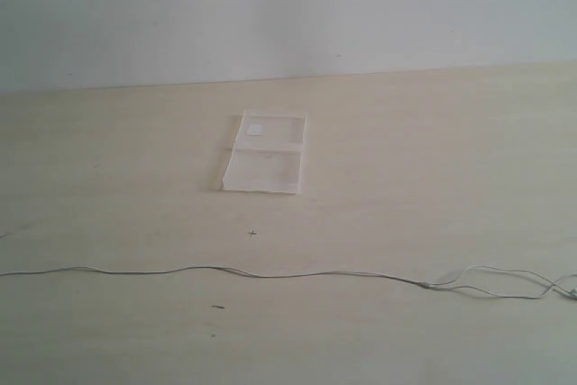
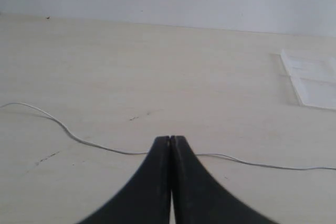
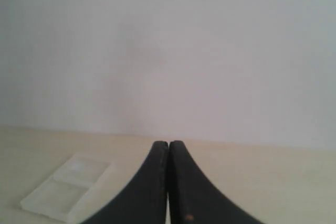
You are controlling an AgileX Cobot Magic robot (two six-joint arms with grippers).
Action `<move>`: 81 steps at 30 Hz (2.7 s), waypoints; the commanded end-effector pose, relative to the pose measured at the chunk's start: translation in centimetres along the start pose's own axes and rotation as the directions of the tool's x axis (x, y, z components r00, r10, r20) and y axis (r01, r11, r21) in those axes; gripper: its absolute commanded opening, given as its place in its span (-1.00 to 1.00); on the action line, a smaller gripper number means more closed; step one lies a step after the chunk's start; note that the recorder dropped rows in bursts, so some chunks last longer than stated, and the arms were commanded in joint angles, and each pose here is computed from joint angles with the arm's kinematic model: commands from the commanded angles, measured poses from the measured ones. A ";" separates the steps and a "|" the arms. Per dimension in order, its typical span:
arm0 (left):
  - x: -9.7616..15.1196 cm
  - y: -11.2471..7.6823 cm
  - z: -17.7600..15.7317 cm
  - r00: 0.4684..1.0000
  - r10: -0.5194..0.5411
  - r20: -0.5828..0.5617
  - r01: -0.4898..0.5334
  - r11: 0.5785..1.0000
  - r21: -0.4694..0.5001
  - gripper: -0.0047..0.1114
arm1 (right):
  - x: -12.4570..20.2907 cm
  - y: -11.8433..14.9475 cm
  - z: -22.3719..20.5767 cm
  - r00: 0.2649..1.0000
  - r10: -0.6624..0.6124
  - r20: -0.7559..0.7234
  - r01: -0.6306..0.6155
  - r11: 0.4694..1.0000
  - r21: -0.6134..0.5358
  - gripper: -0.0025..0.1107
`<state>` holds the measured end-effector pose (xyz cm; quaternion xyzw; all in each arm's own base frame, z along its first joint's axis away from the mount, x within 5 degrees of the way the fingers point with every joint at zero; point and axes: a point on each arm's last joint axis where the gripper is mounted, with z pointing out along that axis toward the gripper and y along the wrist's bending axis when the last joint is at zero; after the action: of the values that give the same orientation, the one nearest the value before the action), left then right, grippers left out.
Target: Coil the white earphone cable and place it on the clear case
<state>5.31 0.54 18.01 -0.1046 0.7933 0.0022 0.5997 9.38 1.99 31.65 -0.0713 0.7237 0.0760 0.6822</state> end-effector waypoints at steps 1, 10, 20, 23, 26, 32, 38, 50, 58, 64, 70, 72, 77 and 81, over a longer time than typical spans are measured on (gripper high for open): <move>-0.1 0.0 0.0 1.000 0.002 0.013 -0.002 1.000 -0.001 -0.92 | -2.0 0.1 4.2 0.983 -0.009 -0.184 0.008 1.000 -0.007 -0.96; -0.1 0.0 0.0 1.000 0.002 0.013 -0.002 1.000 -0.001 -0.92 | -3.3 0.0 10.2 0.992 0.033 -0.120 -0.033 0.999 0.007 -0.96; -0.1 0.0 0.0 1.000 0.002 0.013 -0.002 1.000 -0.001 -0.92 | 1.0 4.9 16.2 0.866 -0.254 -0.430 0.139 0.949 -0.282 -0.96; -0.1 0.0 0.0 1.000 0.002 0.013 -0.002 1.000 -0.001 -0.92 | 1.2 9.5 18.2 0.670 -0.583 -0.460 0.229 0.752 -0.619 -0.96; -0.1 0.0 0.0 1.000 0.002 0.013 -0.002 1.000 -0.001 -0.92 | 1.0 13.9 20.4 0.491 -0.794 -0.358 0.144 0.479 -0.866 -0.96; -0.1 0.0 0.0 1.000 0.002 0.013 -0.002 1.000 -0.001 -0.92 | 2.7 18.7 24.3 0.251 -0.937 -0.244 0.094 0.274 -0.957 -0.96; -0.1 0.0 0.0 1.000 0.002 0.013 -0.002 1.000 -0.001 -0.92 | 7.1 21.4 26.1 0.177 -0.954 -0.240 0.037 0.250 -0.967 -0.95; -0.1 0.0 0.0 1.000 0.002 0.013 -0.002 1.000 -0.001 -0.92 | 13.0 23.4 27.3 0.198 -0.933 -0.301 -0.106 0.285 -0.953 -0.26; -0.1 0.0 0.0 1.000 0.002 0.013 -0.002 1.000 -0.001 -0.92 | 15.5 24.5 28.4 0.231 -0.926 -0.300 -0.051 0.296 -0.954 -0.18; -0.1 0.0 0.0 1.000 0.002 0.013 -0.002 1.000 -0.001 -0.92 | 17.1 25.4 28.9 0.256 -0.924 -0.285 0.009 0.297 -0.955 -0.18; -0.1 0.0 0.0 1.000 0.002 0.013 -0.002 1.000 -0.001 -0.92 | 18.1 25.1 29.3 0.221 -0.910 -0.350 0.018 0.363 -0.932 -0.19; -0.1 0.0 0.0 1.000 0.002 0.013 -0.002 1.000 -0.001 -0.92 | 18.2 25.0 29.4 0.213 -0.908 -0.360 0.027 0.374 -0.927 -0.19; -0.1 0.0 0.0 1.000 0.002 0.013 -0.002 1.000 -0.001 -0.92 | 18.4 24.9 29.5 0.199 -0.908 -0.370 0.037 0.384 -0.923 -0.19; -0.1 0.0 0.0 1.000 0.002 0.013 -0.002 1.000 -0.001 -0.92 | 19.2 24.8 29.5 0.185 -0.909 -0.373 0.027 0.385 -0.923 -0.19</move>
<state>5.31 0.54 18.01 -0.1046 0.7933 0.0022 0.5997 31.77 32.25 11.51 -0.6353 0.7669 0.0706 0.0569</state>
